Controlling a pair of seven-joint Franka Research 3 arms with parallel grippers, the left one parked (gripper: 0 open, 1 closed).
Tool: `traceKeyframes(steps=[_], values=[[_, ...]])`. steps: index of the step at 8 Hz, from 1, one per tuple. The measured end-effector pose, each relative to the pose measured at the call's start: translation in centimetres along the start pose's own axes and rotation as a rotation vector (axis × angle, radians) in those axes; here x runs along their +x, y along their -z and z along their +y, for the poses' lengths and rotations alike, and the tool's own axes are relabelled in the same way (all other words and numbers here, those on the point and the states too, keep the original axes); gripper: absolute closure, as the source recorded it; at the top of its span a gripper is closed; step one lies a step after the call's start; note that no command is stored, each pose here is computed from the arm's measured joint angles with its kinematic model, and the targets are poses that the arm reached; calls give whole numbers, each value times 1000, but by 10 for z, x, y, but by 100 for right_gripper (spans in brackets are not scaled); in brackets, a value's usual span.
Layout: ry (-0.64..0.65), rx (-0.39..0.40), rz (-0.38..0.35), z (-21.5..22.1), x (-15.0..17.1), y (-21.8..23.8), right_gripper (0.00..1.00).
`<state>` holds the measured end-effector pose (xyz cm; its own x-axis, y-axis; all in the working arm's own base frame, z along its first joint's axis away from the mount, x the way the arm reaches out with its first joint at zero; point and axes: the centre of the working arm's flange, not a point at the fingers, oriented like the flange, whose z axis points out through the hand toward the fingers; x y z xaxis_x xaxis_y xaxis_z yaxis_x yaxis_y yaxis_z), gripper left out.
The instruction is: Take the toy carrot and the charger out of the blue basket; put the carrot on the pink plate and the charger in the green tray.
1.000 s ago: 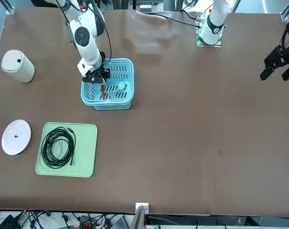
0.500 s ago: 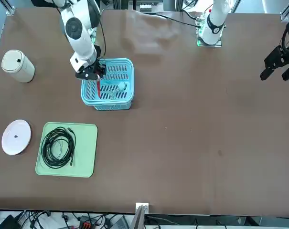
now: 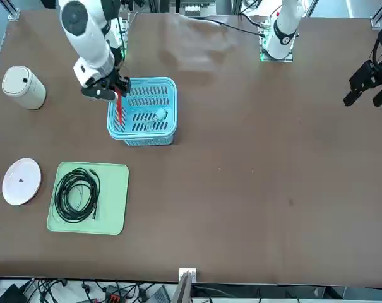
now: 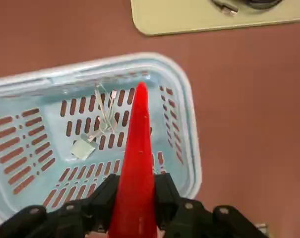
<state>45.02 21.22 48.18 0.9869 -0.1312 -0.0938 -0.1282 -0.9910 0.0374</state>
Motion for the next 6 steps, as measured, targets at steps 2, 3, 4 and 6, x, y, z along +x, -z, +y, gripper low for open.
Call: traceKeyframes(steps=[2, 3, 4, 6], values=[[30, 12, 2, 41, 39, 53, 63], [39, 20, 4, 74, 62, 60, 63], [47, 24, -2, 109, 83, 56, 63], [56, 31, -9, 181, 120, 38, 63]])
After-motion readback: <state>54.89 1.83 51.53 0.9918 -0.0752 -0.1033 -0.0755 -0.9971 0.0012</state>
